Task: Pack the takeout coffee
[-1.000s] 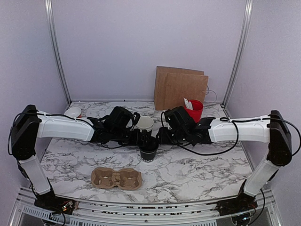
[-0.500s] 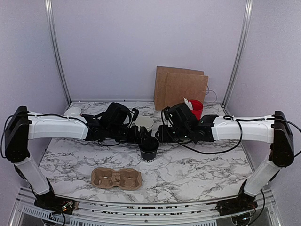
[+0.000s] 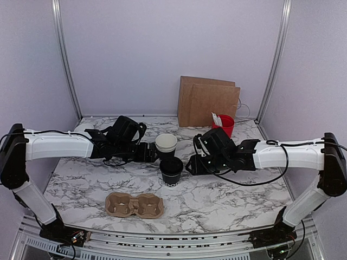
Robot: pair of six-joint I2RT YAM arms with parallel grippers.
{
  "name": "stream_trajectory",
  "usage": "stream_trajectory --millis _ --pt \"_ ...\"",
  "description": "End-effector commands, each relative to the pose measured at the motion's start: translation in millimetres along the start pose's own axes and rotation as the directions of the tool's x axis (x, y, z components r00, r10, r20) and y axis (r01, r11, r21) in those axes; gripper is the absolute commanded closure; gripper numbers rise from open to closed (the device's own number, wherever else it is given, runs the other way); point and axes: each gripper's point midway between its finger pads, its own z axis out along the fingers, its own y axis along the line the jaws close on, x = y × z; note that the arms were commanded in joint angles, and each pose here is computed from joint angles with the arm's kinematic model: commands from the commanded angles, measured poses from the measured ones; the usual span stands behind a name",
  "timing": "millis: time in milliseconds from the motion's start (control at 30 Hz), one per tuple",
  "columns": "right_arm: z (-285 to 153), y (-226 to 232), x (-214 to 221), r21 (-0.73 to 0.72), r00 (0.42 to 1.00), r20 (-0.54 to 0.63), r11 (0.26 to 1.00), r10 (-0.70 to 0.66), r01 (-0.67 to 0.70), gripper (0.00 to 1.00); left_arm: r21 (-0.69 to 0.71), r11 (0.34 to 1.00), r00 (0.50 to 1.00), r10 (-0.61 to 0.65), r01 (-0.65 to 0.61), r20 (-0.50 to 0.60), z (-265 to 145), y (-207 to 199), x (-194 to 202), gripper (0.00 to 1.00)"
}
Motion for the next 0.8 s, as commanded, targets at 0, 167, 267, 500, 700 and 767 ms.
stream_trajectory --millis 0,167,267,500,700,767 --pt "0.7 13.3 -1.0 -0.050 1.000 -0.014 0.999 -0.015 0.014 0.56 -0.078 0.997 0.999 0.002 -0.005 -0.040 2.9 19.2 11.1 0.08" --pt "1.6 18.9 0.0 -0.045 0.999 -0.015 0.998 -0.035 0.035 0.56 -0.085 0.996 0.998 -0.004 -0.001 -0.062 10.2 21.5 16.8 0.08" --pt "1.0 21.2 -3.4 -0.048 0.999 -0.004 0.998 -0.039 0.039 0.56 -0.077 0.997 0.997 -0.006 0.000 -0.072 12.6 19.6 18.2 0.08" --pt "4.2 24.2 -10.1 -0.045 0.999 0.011 0.998 -0.039 0.040 0.56 -0.069 0.998 0.996 -0.011 0.005 -0.089 15.0 18.0 23.7 0.08" --pt "2.1 27.1 -13.1 -0.052 0.999 0.015 0.998 -0.043 0.044 0.56 -0.084 0.996 0.998 -0.014 0.009 -0.056 6.4 20.3 19.0 0.08" --pt "3.7 28.1 -9.3 -0.059 0.999 0.002 0.997 -0.045 0.045 0.56 -0.089 0.996 1.000 -0.012 0.010 -0.028 0.3 19.7 12.3 0.08"
